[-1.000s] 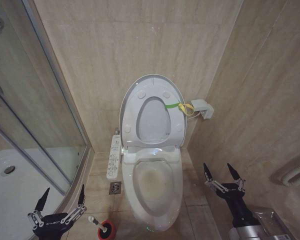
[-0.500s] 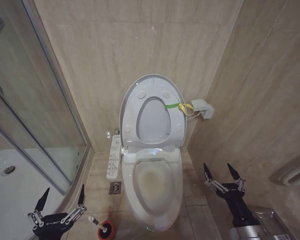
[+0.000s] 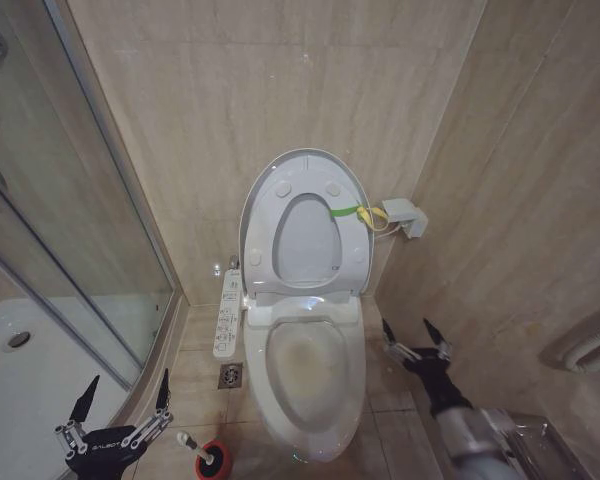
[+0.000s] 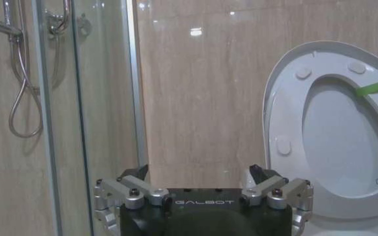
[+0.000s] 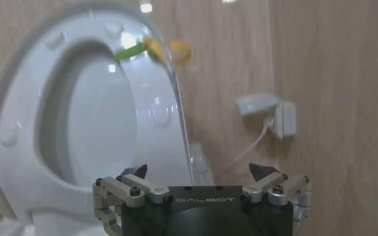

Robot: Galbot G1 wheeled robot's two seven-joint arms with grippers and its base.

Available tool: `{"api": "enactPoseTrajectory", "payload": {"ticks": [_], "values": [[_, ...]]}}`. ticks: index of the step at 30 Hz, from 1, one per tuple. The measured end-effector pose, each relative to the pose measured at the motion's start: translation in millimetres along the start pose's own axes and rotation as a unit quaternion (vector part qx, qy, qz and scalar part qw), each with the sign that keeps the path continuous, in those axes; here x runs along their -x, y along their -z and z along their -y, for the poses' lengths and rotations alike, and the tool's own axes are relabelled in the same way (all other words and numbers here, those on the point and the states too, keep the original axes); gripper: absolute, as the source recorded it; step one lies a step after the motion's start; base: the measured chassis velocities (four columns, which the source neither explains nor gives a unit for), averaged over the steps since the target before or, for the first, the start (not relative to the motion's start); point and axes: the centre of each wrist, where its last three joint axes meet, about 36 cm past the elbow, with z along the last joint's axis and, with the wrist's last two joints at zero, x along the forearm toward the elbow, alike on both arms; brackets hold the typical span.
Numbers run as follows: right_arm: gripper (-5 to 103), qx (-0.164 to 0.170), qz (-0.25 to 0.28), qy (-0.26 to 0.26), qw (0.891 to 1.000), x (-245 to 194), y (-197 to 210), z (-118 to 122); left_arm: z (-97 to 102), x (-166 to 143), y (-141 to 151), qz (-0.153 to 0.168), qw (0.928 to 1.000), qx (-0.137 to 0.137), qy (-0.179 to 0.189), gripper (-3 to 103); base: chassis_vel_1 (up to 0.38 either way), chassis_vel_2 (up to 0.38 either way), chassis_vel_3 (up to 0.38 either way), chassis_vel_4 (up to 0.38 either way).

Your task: Open the toilet lid, clean the toilet bowl with a toilet brush, close the toilet lid, and flush.

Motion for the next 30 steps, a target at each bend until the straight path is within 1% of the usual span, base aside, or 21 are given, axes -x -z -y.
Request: {"api": "enactPoseTrajectory", "payload": {"ticks": [2, 3, 6, 7, 10, 14, 19, 20, 21, 22, 23, 25, 26, 29, 30], "values": [[100, -0.008, -0.02, -0.001, 1.0, 20, -3, -2, 0.0, 0, 0, 0.0, 1.0, 0.0, 0.0, 100, 0.0, 0.0, 0.0, 0.0], [100, -0.008, -0.02, -0.001, 1.0, 20, -3, -2, 0.0, 0, 0, 0.0, 1.0, 0.0, 0.0, 100, 0.0, 0.0, 0.0, 0.0], [100, -0.025, -0.058, -0.004, 0.998, 58, -6, -7, 0.0, 0, 0, 0.0, 1.0, 0.0, 0.0, 100, 0.0, 0.0, 0.0, 0.0], [100, -0.025, -0.058, -0.004, 0.998, 58, -6, -7, 0.0, 0, 0, 0.0, 1.0, 0.0, 0.0, 100, 0.0, 0.0, 0.0, 0.0], [100, -0.042, -0.087, -0.009, 0.995, 89, -5, -11, 0.0, 0, 0, 0.0, 1.0, 0.0, 0.0, 100, 0.0, 0.0, 0.0, 0.0], [100, -0.047, -0.094, -0.01, 0.994, 97, -5, -13, 0.0, 0, 0, 0.0, 1.0, 0.0, 0.0, 100, 0.0, 0.0, 0.0, 0.0], [100, -0.048, -0.096, -0.011, 0.994, 97, -5, -12, 0.0, 0, 0, 0.0, 1.0, 0.0, 0.0, 100, 0.0, 0.0, 0.0, 0.0], [100, -0.048, -0.097, -0.015, 0.994, 93, -2, -7, 0.0, 0, 0, 0.0, 1.0, 0.0, 0.0, 100, 0.0, 0.0, 0.0, 0.0], [100, -0.048, -0.097, -0.015, 0.994, 93, -2, -7, 0.0, 0, 0, 0.0, 1.0, 0.0, 0.0, 100, 0.0, 0.0, 0.0, 0.0], [100, -0.047, -0.096, -0.021, 0.994, 86, 3, 1, 0.0, 0, 0, 0.0, 1.0, 0.0, 0.0, 100, 0.0, 0.0, 0.0, 0.0], [100, -0.044, -0.091, -0.033, 0.994, 67, 16, 18, 0.0, 0, 0, 0.0, 1.0, 0.0, 0.0, 100, 0.0, 0.0, 0.0, 0.0], [100, -0.043, -0.086, -0.043, 0.994, 45, 33, 35, 0.0, 0, 0, 0.0, 1.0, 0.0, 0.0, 100, 0.0, 0.0, 0.0, 0.0], [100, -0.043, -0.086, -0.043, 0.994, 45, 33, 35, 0.0, 0, 0, 0.0, 1.0, 0.0, 0.0, 100, 0.0, 0.0, 0.0, 0.0], [100, -0.049, -0.074, -0.052, 0.995, 10, 66, 57, 0.0, 0, 0, 0.0, 1.0, 0.0, 0.0, 100, 0.0, 0.0, 0.0, 0.0], [100, -0.049, -0.074, -0.052, 0.995, 10, 66, 57, 0.0, 0, 0, 0.0, 1.0, 0.0, 0.0, 100, 0.0, 0.0, 0.0, 0.0]]}}
